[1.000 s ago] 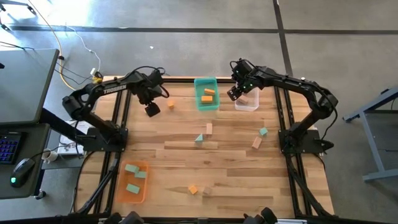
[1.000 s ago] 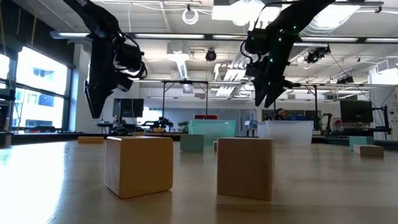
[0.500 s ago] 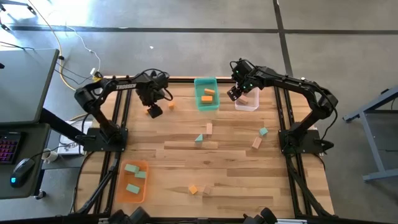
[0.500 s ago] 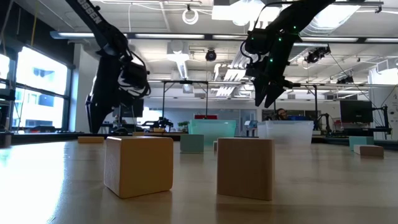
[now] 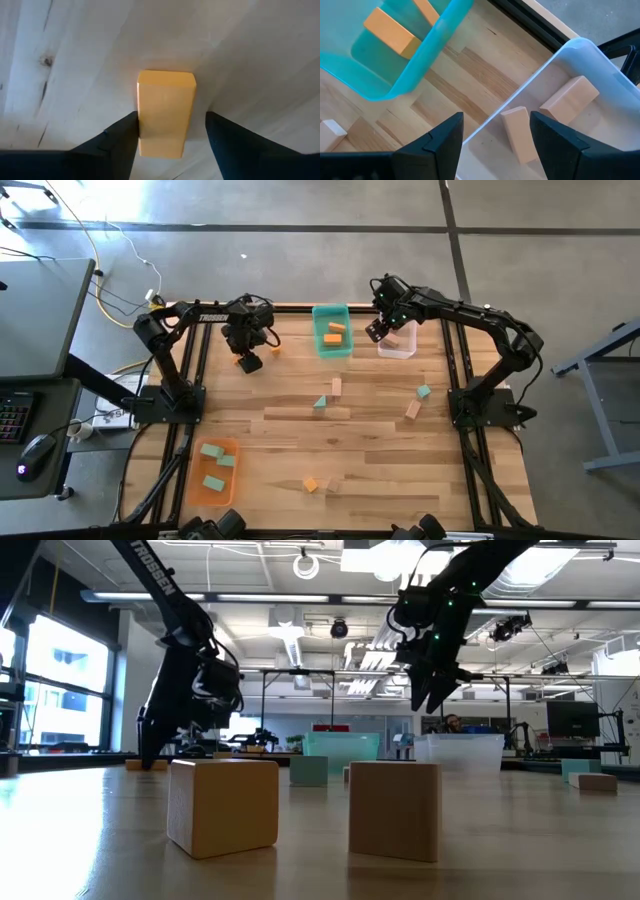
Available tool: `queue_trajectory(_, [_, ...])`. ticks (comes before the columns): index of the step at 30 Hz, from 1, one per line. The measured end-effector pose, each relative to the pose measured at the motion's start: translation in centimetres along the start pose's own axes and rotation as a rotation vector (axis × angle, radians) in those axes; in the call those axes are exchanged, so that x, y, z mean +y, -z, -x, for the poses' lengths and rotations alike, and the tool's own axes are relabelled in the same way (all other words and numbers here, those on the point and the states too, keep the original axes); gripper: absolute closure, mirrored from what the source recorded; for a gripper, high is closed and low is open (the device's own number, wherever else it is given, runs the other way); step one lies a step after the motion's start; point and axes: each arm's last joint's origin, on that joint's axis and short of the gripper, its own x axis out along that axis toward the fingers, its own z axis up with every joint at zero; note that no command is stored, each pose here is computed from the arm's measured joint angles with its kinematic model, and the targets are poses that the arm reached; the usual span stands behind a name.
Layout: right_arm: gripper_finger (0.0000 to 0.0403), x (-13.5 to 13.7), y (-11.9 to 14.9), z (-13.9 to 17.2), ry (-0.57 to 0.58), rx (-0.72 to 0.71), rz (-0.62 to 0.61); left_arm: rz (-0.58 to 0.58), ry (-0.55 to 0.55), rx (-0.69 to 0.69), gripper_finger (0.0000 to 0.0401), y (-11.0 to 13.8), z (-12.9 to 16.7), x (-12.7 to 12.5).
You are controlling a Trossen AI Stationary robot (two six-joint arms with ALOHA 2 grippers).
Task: Sort & place blocks by color
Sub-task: Put the yellow block into the blue bin
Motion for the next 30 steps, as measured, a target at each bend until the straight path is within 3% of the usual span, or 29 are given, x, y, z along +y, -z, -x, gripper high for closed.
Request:
queue_trajectory(8, [0.0187,0.0,0.3,0.0,0.005,0.027,0.003,-0.025,0.004,-0.009,0.0301,0.0,0.1,0.0])
queue_trajectory(16, [0.0187,1.4,0.6,0.1,-0.012,0.036,0.065,-0.058,-0.024,-0.031,0.0304,0.0,0.5,-0.9])
queue_trajectory(25, [0.0187,3.3,1.2,1.2,0.070,-0.008,0.129,-0.073,-0.046,-0.165,0.0304,1.0,3.5,-2.6])
queue_trajectory(30, [0.0187,4.2,1.7,3.5,0.042,-0.071,0.138,-0.064,-0.052,-0.289,0.0304,2.0,5.7,-3.4])
